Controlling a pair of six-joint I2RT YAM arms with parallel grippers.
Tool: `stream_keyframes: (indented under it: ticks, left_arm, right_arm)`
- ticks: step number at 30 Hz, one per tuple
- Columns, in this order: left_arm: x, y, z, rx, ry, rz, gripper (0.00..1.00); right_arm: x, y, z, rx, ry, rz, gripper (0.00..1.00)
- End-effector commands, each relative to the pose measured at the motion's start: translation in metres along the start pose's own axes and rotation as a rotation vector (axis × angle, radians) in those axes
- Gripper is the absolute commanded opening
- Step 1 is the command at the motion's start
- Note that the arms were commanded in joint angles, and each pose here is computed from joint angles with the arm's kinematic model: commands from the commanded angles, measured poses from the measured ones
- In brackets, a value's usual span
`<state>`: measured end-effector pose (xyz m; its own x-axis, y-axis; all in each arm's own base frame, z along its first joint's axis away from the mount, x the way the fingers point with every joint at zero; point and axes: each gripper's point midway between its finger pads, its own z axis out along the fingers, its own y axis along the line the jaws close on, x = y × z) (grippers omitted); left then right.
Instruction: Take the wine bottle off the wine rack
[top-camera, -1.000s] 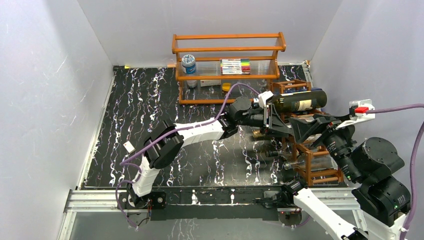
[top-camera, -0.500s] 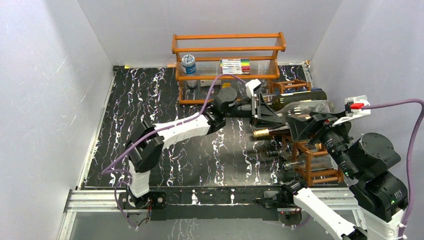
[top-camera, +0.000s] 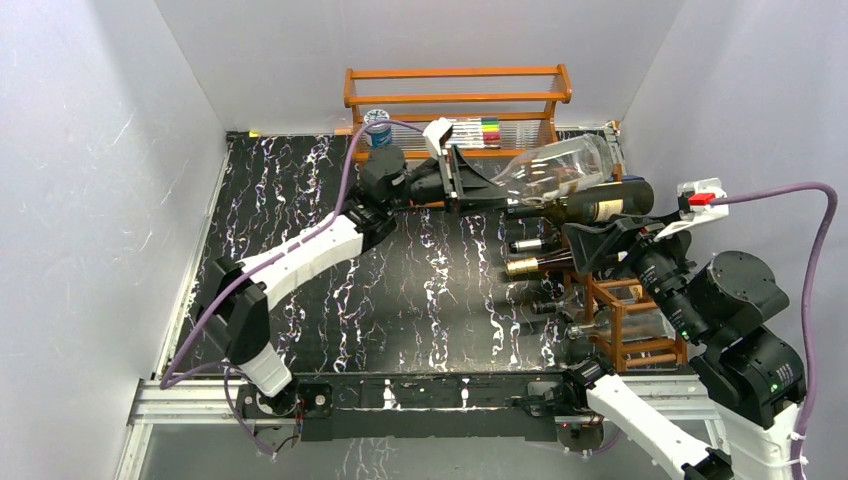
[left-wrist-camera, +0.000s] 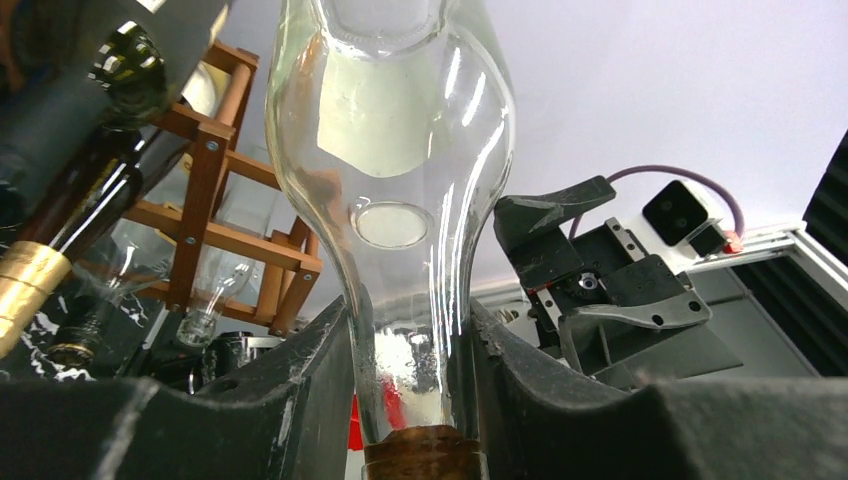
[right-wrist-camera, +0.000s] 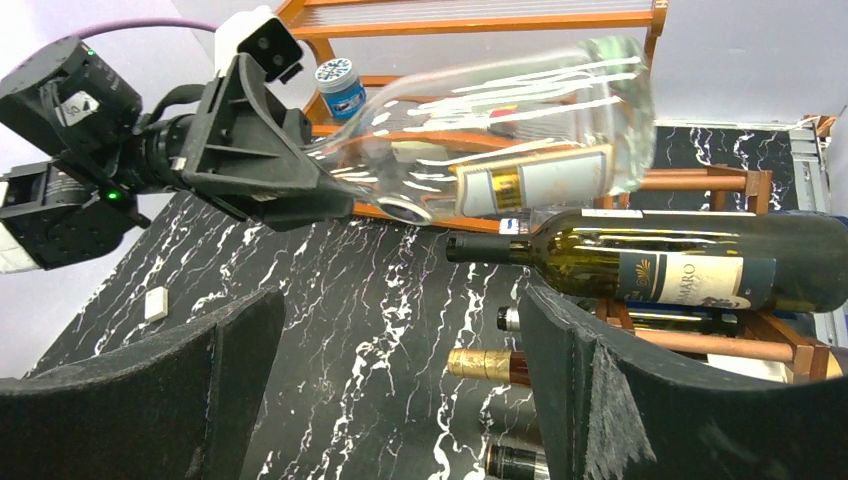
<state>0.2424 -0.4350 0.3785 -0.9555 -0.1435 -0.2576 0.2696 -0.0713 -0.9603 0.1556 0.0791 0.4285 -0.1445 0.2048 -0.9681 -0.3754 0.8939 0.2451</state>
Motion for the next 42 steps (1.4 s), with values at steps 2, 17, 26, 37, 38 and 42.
stream_keyframes:
  ticks: [2, 17, 26, 37, 38, 42]
  left_arm:
    - [-0.012, -0.12, -0.055, 0.26, -0.104, 0.256, 0.0]
    - [-0.044, -0.09, -0.125, 0.128, -0.255, 0.241, 0.0]
    - [-0.032, -0.041, -0.155, -0.008, -0.292, 0.188, 0.0]
    - [0.013, 0.037, -0.186, -0.168, -0.282, 0.071, 0.0]
    - [0.018, 0.045, -0.189, -0.187, -0.28, 0.059, 0.0]
    - [0.039, 0.077, -0.203, -0.272, -0.267, 0.013, 0.0]
  right_arm:
    - [-0.015, 0.01, 0.014, -0.039, -0.052, -0.008, 0.98]
    - [0.013, 0.017, 0.047, -0.073, 0.025, -0.036, 0.98]
    - [0.035, 0.017, 0.063, -0.082, 0.071, -0.041, 0.98]
    - [0.053, 0.022, 0.079, -0.106, 0.115, -0.025, 0.98]
    - [0.056, 0.022, 0.08, -0.106, 0.122, -0.019, 0.98]
    - [0.068, 0.022, 0.083, -0.108, 0.144, -0.004, 0.98]
